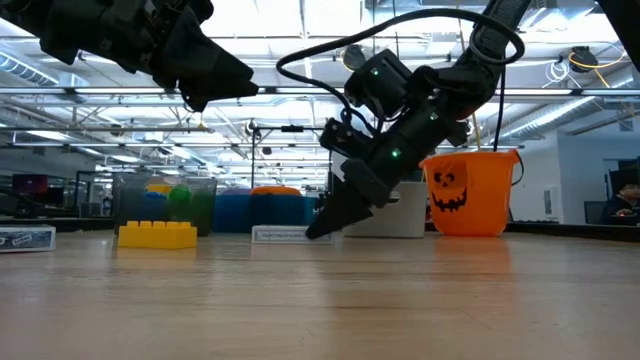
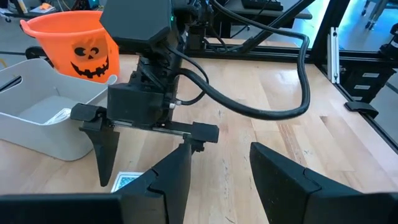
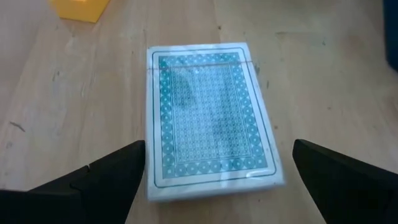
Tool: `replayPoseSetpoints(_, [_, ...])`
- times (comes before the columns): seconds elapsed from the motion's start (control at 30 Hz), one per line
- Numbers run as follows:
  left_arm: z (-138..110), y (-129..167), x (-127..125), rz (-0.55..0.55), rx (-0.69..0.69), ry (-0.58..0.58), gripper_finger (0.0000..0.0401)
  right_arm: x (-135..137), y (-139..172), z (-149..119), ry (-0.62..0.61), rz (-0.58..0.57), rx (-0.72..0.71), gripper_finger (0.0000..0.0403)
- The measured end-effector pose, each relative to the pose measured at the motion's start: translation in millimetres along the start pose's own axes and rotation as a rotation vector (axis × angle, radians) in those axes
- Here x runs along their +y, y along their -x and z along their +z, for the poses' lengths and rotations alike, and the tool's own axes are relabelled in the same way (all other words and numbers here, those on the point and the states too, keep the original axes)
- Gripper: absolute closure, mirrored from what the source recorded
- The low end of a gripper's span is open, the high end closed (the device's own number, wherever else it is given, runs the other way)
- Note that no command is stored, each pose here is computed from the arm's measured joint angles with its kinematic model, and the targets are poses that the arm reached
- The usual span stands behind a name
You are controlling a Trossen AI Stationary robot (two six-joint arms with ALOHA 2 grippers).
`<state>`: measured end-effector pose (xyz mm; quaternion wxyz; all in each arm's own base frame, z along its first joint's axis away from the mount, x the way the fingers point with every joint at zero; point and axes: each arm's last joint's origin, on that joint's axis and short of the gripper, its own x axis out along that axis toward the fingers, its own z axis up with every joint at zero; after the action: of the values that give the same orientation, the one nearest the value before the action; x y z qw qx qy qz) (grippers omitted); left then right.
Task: Pick & Place Toys
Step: Put the blue deck of cards into the gray bin
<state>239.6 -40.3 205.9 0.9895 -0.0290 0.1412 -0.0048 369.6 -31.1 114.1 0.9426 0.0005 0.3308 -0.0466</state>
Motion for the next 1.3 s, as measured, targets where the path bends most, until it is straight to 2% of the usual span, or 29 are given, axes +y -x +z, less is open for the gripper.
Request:
replayPoseSetpoints(0.3, [-0.1, 0.0, 0.0, 0.000, 0.001, 0.000, 0.0231, 2.2, 0.2, -1.5, 0.041, 0.009, 0.016, 0.0010])
replayPoseSetpoints(0.43, [0.0, 0.0, 0.3, 0.001, 0.001, 0.000, 0.0231, 3.7, 0.3, -2.9, 0.049, 0.074, 0.030, 0.0016])
replayPoseSetpoints(0.8, [-0.1, 0.0, 1.0, 0.025, 0.000, 0.000, 0.0231, 3.7, 0.3, -2.9, 0.048, 0.081, 0.030, 0.0099])
replayPoseSetpoints(1.1, [-1.6, 0.0, 1.2, 0.028, 0.016, -0.003, 0.0231, 3.5, 0.3, 0.9, 0.048, 0.077, -0.009, 0.0085])
replayPoseSetpoints(1.3, [-1.6, 0.0, 1.2, 0.028, 0.016, -0.003, 0.0231, 3.7, 0.4, 5.7, 0.049, 0.066, -0.059, 0.0100])
